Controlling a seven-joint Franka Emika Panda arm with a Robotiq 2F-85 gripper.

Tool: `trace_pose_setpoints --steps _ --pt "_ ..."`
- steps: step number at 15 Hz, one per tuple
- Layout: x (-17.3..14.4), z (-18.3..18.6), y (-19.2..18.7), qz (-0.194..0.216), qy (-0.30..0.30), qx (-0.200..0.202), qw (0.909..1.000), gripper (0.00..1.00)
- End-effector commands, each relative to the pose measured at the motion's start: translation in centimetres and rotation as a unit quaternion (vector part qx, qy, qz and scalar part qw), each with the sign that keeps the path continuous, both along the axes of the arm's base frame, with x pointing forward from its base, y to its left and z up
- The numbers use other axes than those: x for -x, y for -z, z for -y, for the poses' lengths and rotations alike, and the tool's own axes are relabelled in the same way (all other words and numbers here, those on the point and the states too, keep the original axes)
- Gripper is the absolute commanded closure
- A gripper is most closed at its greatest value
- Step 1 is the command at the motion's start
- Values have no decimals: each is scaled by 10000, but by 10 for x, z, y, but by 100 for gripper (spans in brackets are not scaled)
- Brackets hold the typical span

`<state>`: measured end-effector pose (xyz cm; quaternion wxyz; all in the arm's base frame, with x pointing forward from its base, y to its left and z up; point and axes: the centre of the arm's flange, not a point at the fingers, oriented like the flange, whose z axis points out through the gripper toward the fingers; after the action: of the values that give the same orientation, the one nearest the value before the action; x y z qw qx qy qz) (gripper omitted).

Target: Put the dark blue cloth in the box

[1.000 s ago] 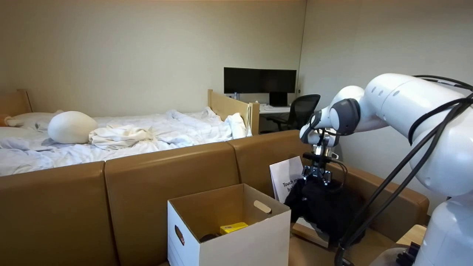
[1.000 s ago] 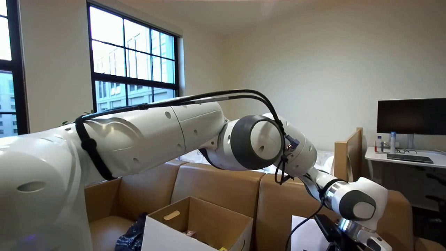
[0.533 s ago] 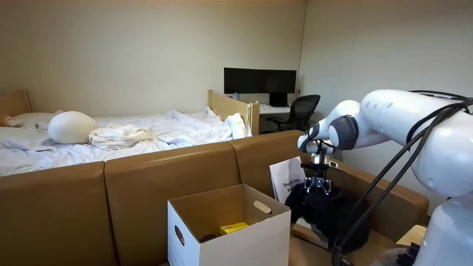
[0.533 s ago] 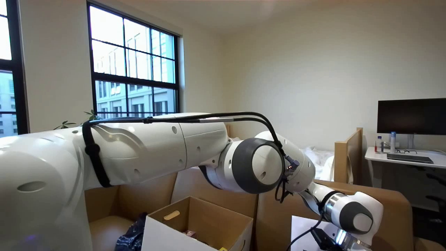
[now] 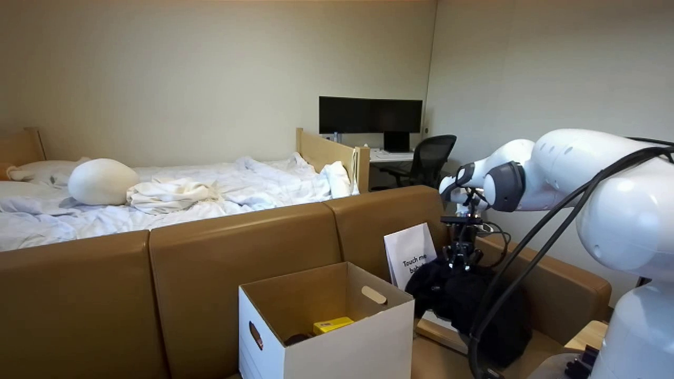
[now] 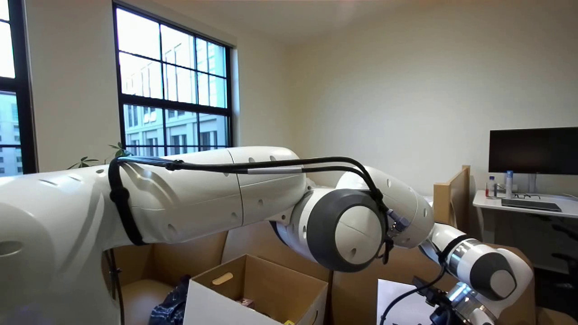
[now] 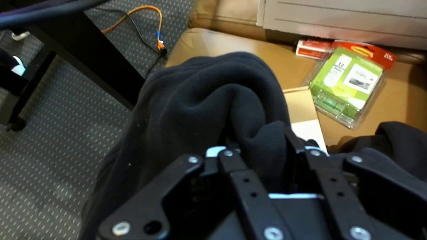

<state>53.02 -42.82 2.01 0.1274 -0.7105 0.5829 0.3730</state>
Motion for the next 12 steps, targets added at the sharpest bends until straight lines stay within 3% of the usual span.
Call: trace_pose_setpoints --steps 1,4,5,8,12 --pt "-12 26 14 -71 16 -590 9982 92" --pt "-8 21 15 -104 -10 -823 9966 97" --pt "-9 18 10 -64 -60 -869 9962 93" --pt "-6 8 -24 262 -305 -874 9954 94" --pt "7 2 -96 1049 -745 -325 9912 93"
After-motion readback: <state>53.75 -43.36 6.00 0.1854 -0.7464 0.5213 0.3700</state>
